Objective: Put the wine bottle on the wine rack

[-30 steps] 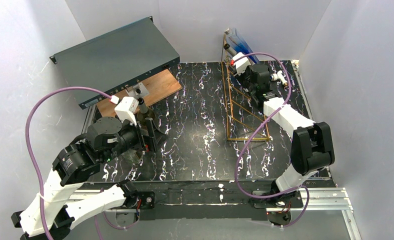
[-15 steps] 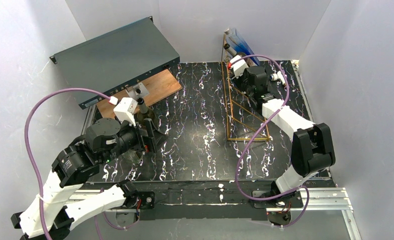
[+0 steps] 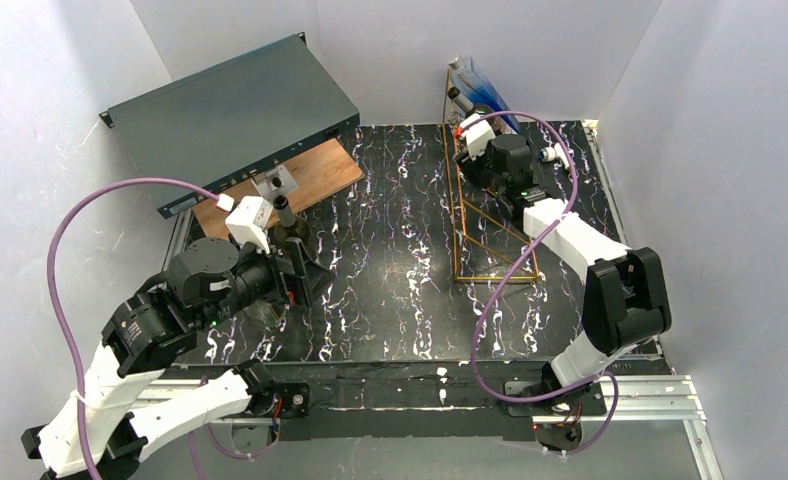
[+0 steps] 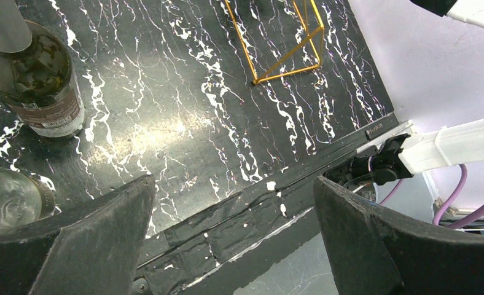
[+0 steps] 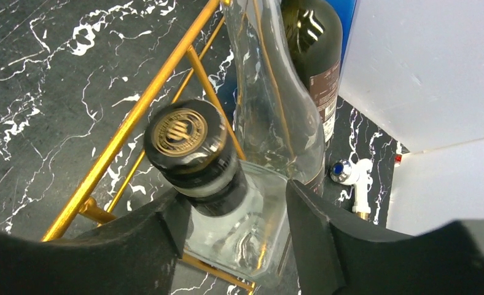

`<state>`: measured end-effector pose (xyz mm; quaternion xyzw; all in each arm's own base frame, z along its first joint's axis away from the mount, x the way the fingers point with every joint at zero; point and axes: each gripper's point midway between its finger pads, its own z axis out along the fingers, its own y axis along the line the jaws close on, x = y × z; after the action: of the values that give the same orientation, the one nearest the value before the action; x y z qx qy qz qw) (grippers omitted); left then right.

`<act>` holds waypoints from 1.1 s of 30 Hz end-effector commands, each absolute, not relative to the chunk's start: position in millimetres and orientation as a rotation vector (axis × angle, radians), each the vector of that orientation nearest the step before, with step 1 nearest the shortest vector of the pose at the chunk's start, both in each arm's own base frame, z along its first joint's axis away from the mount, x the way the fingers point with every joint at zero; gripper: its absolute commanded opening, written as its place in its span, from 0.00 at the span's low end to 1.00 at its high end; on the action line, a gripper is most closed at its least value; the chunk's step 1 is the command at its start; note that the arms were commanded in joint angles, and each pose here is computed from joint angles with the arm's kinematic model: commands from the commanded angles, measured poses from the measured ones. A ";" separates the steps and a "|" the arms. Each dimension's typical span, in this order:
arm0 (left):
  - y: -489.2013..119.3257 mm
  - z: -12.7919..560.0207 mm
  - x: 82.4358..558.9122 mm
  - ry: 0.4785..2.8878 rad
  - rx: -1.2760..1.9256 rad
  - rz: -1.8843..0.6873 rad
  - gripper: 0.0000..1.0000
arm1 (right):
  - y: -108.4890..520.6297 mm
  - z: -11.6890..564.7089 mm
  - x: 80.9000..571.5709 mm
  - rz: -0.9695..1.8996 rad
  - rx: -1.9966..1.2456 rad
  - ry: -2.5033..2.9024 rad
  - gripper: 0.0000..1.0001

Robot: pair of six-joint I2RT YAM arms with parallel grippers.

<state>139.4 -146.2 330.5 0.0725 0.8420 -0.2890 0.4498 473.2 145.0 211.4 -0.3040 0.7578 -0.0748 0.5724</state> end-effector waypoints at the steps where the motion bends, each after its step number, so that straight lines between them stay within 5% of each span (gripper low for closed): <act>1: -146.0 328.8 140.8 2.083 0.172 -0.711 0.99 | 143.0 254.9 468.5 -0.147 -0.645 1.722 0.68; 33: -147.1 329.8 140.2 2.081 0.169 -0.723 0.99 | 167.8 322.8 419.5 0.094 -0.497 1.720 0.78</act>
<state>138.9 -147.3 327.9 0.0710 0.8440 -0.2904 0.4453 430.3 162.1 275.9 -0.2537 0.7695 0.0085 0.5861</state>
